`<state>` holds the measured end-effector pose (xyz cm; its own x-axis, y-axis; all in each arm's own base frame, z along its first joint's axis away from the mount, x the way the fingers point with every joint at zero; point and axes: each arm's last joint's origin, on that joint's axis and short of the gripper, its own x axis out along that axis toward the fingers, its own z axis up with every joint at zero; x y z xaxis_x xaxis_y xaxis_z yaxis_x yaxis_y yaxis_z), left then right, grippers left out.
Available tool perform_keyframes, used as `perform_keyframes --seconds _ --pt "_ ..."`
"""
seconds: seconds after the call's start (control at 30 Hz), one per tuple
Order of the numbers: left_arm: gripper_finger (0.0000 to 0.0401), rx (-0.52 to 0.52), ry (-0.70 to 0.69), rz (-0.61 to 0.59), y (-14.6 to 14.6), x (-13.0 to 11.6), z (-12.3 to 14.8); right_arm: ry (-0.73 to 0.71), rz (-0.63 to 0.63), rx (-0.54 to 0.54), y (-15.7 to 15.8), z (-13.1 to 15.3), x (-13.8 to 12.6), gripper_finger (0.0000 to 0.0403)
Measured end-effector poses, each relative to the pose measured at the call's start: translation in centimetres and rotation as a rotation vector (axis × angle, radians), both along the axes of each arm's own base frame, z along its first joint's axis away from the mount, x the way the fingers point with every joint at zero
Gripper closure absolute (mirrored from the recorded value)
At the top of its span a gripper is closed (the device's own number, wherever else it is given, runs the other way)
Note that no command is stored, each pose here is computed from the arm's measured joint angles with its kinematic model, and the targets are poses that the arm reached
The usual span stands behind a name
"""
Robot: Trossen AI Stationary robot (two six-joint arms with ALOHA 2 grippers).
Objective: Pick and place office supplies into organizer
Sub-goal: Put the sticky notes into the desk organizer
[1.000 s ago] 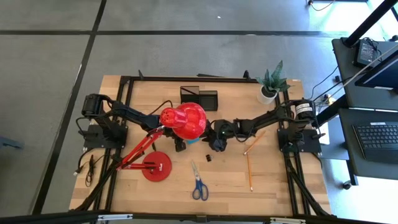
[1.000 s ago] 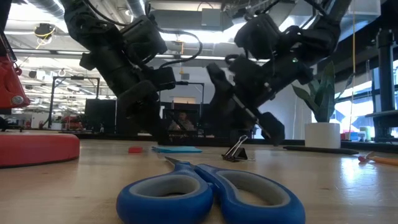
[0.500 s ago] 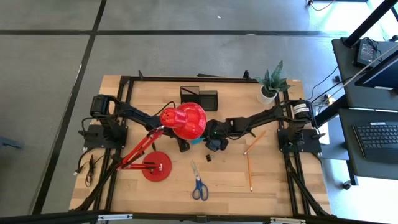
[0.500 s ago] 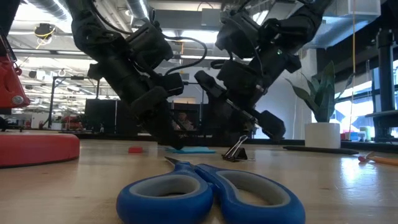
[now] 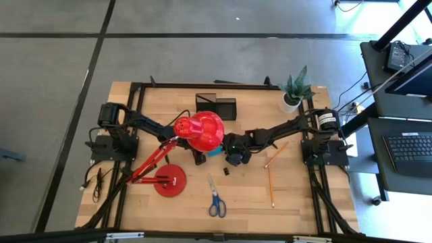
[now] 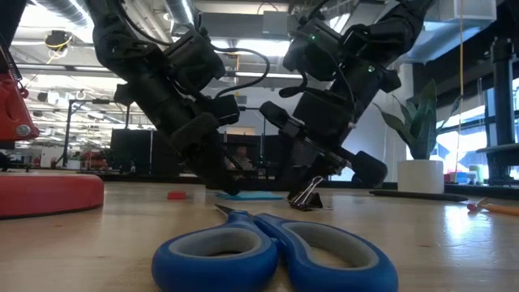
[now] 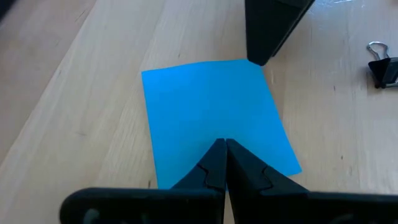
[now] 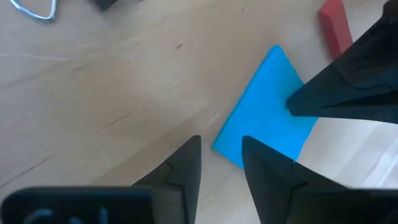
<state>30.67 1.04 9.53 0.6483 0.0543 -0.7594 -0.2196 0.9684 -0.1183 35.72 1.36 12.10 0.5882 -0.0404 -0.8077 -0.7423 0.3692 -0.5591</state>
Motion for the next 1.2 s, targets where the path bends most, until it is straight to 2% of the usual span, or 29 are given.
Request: perform_keyframes --seconds 0.63,0.83,1.2 --pt "0.0399 -0.001 -0.024 -0.003 0.0 0.1 0.0 -0.016 -0.001 0.007 0.0 -1.1 0.5 0.0283" --pt "0.0398 -0.001 -0.024 -0.003 0.0 0.1 0.0 -0.088 -0.110 0.060 0.0 -0.9 1.0 0.0283" --pt "0.0399 -0.008 -0.024 -0.006 0.0 0.1 0.0 -0.092 -0.142 0.026 -0.1 -1.0 1.0 0.0283"
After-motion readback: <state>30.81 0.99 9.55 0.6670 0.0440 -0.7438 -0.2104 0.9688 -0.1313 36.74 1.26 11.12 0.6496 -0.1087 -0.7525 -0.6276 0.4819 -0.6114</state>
